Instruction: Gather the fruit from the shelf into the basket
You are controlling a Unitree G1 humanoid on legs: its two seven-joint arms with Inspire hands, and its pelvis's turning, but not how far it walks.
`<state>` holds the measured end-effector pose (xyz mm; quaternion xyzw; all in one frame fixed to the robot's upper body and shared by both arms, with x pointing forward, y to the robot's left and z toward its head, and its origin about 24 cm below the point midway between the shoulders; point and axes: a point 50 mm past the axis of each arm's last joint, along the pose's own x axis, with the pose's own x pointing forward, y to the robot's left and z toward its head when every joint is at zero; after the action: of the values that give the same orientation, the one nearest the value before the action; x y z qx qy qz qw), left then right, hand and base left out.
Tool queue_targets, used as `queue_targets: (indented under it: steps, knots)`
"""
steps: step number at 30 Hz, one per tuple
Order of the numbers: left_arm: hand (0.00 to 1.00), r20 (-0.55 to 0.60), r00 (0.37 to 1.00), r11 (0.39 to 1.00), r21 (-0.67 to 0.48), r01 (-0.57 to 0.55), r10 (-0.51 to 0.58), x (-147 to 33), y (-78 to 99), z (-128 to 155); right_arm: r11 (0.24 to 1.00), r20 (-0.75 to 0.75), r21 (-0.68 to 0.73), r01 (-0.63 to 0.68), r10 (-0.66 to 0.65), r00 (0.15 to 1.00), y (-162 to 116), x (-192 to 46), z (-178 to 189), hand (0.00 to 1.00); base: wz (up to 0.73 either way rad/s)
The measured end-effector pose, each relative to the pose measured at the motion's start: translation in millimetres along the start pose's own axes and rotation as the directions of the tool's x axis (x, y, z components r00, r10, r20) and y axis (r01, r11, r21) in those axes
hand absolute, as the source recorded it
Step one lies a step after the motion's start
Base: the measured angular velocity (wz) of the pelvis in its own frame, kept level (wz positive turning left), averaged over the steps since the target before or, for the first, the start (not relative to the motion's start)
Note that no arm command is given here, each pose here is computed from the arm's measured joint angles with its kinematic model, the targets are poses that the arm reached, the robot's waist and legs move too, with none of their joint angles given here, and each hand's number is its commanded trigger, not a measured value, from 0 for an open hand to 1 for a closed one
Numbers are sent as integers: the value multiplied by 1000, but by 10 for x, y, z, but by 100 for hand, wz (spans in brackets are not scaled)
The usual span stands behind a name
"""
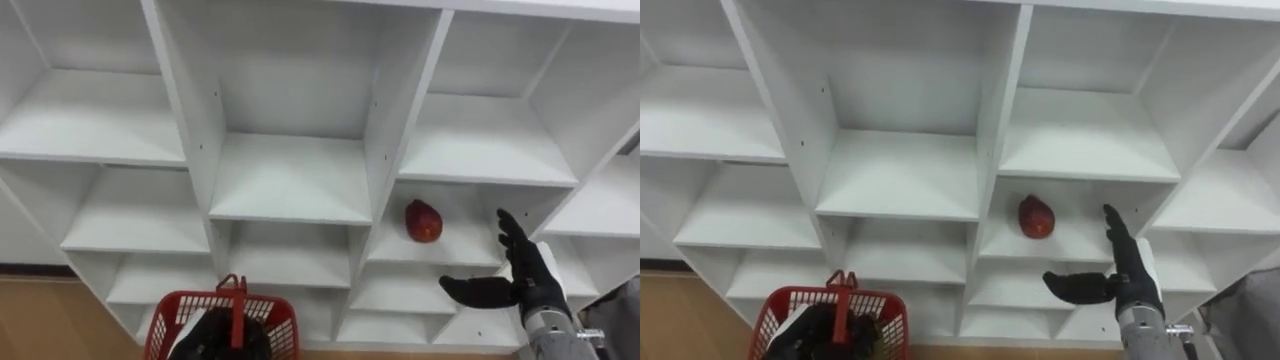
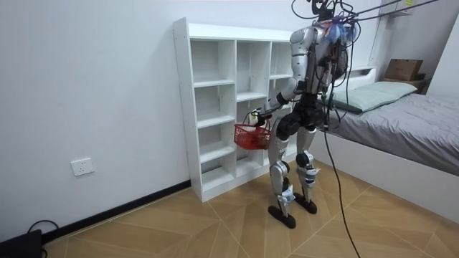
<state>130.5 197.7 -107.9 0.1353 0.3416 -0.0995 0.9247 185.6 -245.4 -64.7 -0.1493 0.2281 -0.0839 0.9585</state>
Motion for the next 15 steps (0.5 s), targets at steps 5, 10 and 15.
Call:
queue_targets:
  steps: [5,10,15]
  knots:
    - [100,2,1000,1000,10,-3,3,-1,49,32,1000,26,14,5,-5,1000,-3,121,121,0,10]
    - [100,8,1000,1000,16,12,-12,11,53,54,999,30,-10,30,-30,999,-74,297,232,0,9]
    - [100,14,1000,1000,14,7,-7,21,85,74,999,62,-2,50,-50,997,-117,380,364,0,2]
